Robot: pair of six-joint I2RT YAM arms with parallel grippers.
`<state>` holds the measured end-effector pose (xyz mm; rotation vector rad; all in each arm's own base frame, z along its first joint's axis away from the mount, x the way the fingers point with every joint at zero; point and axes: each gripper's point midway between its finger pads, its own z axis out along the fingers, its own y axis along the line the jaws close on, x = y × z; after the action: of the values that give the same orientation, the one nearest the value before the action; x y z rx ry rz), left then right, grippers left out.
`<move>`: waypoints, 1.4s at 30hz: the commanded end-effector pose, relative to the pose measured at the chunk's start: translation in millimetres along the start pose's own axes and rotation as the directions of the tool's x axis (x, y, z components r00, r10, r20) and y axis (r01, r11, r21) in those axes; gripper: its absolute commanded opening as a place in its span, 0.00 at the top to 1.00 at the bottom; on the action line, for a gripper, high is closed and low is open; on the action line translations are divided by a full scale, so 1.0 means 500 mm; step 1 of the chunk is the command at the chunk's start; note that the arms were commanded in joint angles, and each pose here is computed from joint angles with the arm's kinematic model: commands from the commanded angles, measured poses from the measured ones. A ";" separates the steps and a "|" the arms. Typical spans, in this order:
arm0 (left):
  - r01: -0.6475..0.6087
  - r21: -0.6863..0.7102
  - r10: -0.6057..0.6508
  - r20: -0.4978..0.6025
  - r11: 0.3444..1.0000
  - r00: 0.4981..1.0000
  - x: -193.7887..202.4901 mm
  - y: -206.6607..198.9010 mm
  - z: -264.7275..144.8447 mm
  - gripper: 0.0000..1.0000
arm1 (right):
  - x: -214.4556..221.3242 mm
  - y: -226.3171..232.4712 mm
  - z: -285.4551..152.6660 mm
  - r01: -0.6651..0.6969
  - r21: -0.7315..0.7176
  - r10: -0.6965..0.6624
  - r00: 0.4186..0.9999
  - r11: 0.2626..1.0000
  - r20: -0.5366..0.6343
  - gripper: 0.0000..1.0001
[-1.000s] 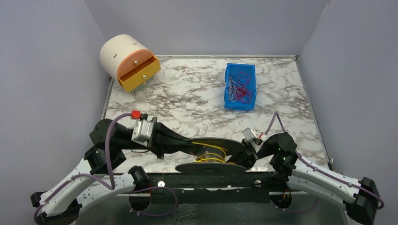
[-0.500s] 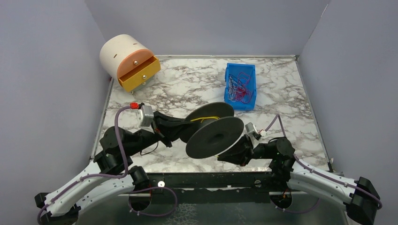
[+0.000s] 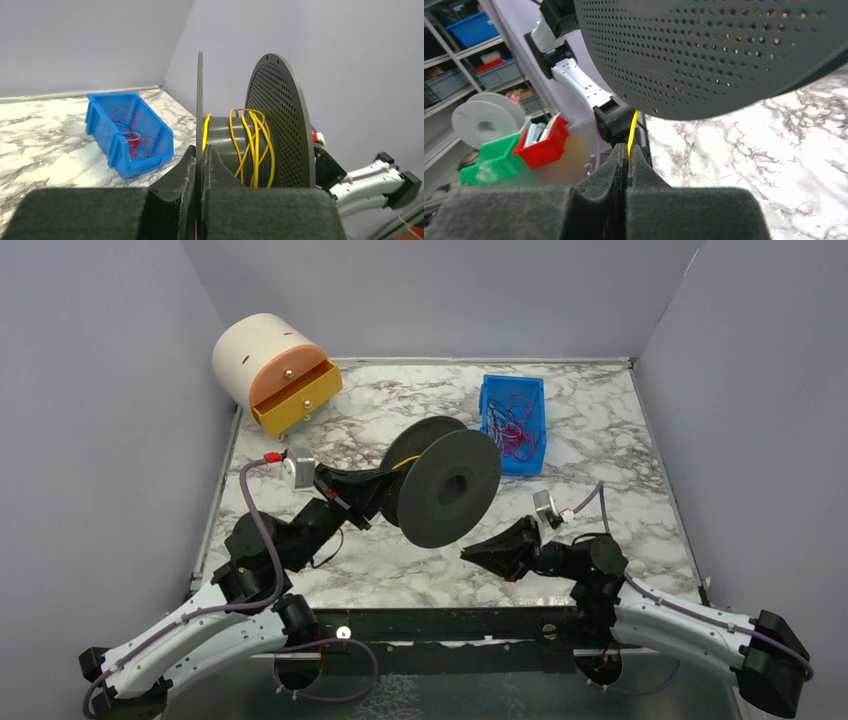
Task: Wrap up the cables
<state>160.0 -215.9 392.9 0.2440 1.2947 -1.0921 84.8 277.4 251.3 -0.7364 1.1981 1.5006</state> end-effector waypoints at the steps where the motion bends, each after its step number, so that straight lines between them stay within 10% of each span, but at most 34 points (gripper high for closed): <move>1: 0.117 -0.089 -0.102 0.158 0.989 0.982 -0.068 0.021 0.020 1.00 | -0.042 -0.025 0.029 0.081 0.064 -0.084 0.995 0.995 0.046 0.99; 18: 0.241 -0.436 -0.187 0.165 0.867 0.968 -0.010 0.140 0.062 1.00 | -0.062 -0.088 0.112 0.261 0.249 -0.275 0.961 0.932 0.020 0.99; 42: -0.028 -0.775 -0.013 -0.046 0.632 0.999 0.167 0.301 0.033 1.00 | -0.075 -0.295 0.179 0.135 0.833 -0.230 0.973 0.536 -0.009 0.99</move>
<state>273.9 -196.2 266.4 -0.3334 1.7267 -0.4477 219.9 360.6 241.4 -0.3890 1.5049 0.6774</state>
